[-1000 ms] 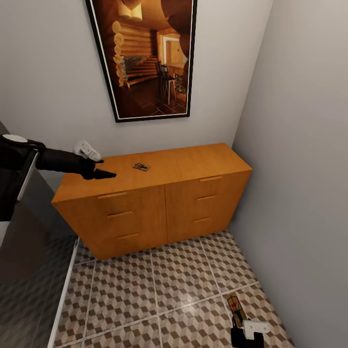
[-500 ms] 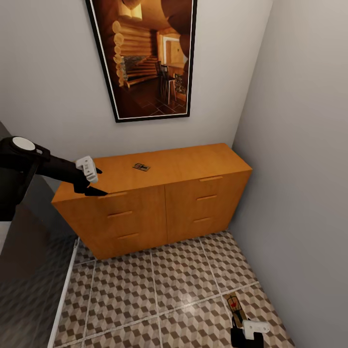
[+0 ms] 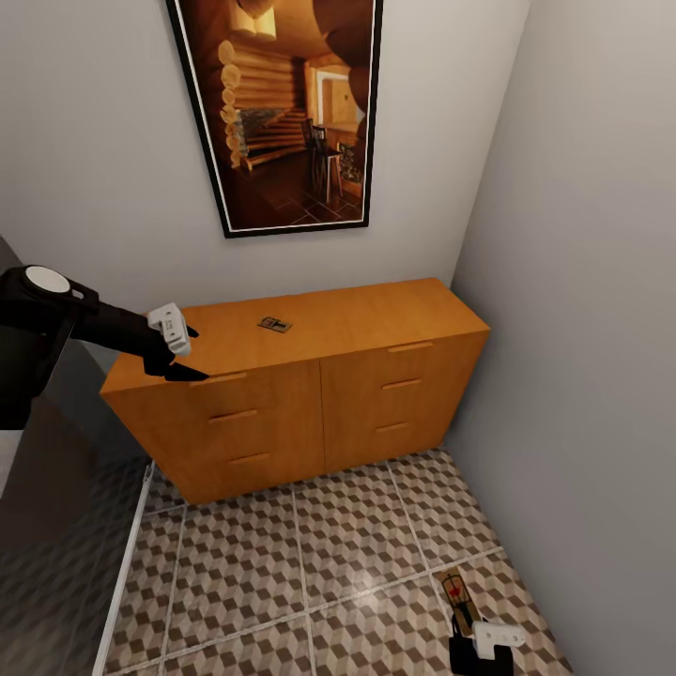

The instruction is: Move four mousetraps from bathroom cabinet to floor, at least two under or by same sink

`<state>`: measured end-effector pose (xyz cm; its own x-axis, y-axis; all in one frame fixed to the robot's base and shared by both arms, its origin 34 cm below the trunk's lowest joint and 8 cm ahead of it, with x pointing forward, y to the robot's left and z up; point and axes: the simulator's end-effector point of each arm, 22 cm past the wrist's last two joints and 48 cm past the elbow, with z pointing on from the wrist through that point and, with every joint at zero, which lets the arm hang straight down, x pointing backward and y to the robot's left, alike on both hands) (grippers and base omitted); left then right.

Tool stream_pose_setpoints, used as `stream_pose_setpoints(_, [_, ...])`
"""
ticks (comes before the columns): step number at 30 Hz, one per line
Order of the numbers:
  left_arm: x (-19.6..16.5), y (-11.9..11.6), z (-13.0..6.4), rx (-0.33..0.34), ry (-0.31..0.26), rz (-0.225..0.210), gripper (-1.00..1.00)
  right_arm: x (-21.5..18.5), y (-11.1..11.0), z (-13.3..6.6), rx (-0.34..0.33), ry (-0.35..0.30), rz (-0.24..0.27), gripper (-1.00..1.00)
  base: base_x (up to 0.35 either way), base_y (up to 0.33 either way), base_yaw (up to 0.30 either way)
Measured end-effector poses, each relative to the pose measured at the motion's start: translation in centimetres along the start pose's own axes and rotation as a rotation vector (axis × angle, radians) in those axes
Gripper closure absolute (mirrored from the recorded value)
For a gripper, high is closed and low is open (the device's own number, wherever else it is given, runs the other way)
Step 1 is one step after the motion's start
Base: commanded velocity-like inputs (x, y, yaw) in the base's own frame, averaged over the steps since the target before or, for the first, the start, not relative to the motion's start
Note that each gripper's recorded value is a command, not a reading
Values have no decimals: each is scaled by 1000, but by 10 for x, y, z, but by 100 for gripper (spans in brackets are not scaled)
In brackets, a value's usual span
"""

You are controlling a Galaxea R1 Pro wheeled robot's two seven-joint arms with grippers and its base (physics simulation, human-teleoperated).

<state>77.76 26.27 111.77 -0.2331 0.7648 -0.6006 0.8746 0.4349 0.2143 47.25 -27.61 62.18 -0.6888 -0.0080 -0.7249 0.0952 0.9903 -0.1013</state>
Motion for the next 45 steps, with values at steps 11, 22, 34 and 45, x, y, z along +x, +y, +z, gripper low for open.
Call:
stream_pose_setpoints(11, [3, -11, 12, 32, 35, 27, -100, -1, 3, 0, -2, -2, 5, 100, 0, 0, 0])
stream_pose_setpoints(22, [-9, -25, 26, 67, 30, 51, -100, -2, 1, 0, 0, -6, 4, 100, 77, 0, 0])
stream_pose_setpoints(34, [-11, -27, 27, 71, 28, 52, -100, 0, 3, -1, -3, -1, 5, 100, 204, 0, 0])
stream_pose_setpoints(45, [-12, -28, 29, 77, 26, 51, -100, 0, 4, -1, -5, 1, 4, 100, 172, 0, 0])
